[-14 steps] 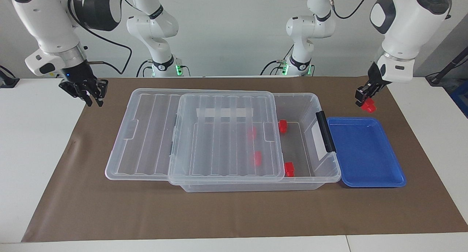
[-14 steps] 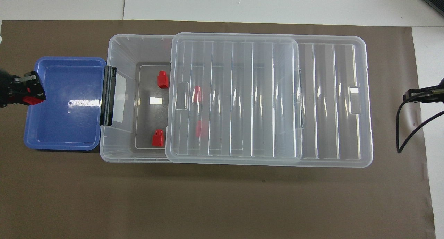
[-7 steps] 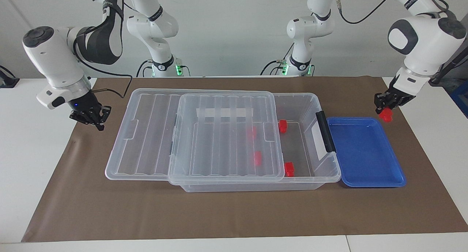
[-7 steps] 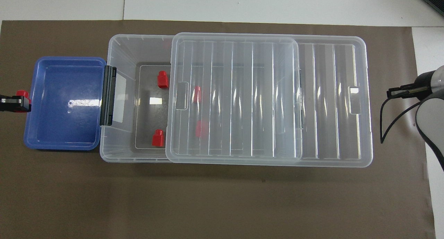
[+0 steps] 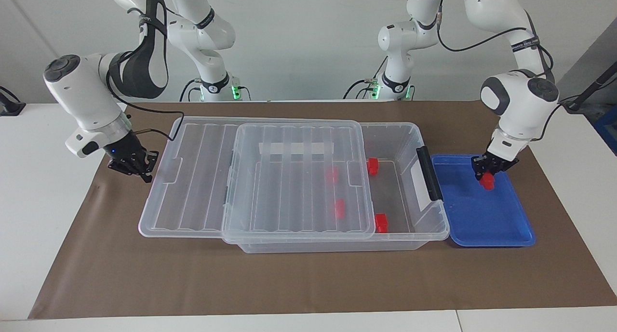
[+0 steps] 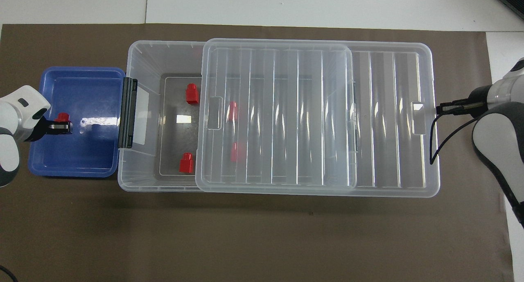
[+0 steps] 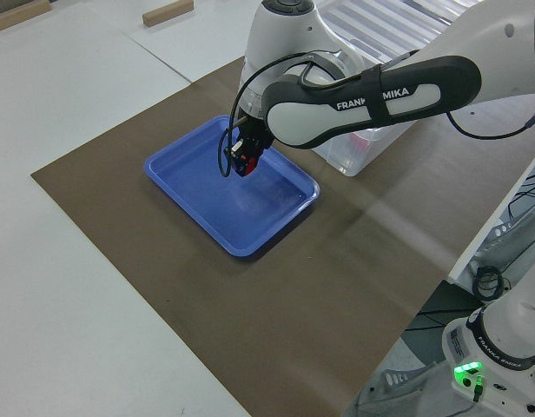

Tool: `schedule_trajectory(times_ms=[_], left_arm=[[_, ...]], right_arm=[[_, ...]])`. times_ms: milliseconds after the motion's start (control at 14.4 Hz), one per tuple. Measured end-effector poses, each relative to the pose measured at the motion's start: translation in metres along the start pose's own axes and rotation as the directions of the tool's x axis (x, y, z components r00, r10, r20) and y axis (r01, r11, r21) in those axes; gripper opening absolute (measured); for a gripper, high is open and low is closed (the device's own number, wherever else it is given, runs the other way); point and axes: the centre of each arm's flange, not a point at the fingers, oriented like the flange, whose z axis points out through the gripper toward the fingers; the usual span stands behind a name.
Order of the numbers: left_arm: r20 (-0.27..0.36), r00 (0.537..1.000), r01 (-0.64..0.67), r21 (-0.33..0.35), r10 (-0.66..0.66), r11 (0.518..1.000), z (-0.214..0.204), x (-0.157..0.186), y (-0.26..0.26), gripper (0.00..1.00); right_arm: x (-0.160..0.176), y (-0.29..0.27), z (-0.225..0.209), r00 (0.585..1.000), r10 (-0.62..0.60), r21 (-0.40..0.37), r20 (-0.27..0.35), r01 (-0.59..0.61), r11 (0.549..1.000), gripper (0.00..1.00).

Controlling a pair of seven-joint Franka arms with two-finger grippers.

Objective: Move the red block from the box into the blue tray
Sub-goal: 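Lower the block into the tray while the right gripper slides the lid back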

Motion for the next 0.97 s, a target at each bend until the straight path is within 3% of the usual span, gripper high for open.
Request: schedule_trajectory(times_ms=[766, 975], left_arm=[[-0.060, 0.998, 0.018, 0.007, -0.018, 1.000, 0.062, 0.010, 0.004, 0.34], [-0.067, 0.997, 0.039, 0.007, -0.038, 0.999, 0.062, 0.011, 0.005, 0.34]], right_arm=[[0.013, -0.059, 0.006, 1.000, 0.008, 0.018, -0.017, -0.008, 1.000, 0.01], [0.015, -0.082, 0.008, 0.999, 0.036, 0.024, -0.015, -0.036, 0.999, 0.01]])
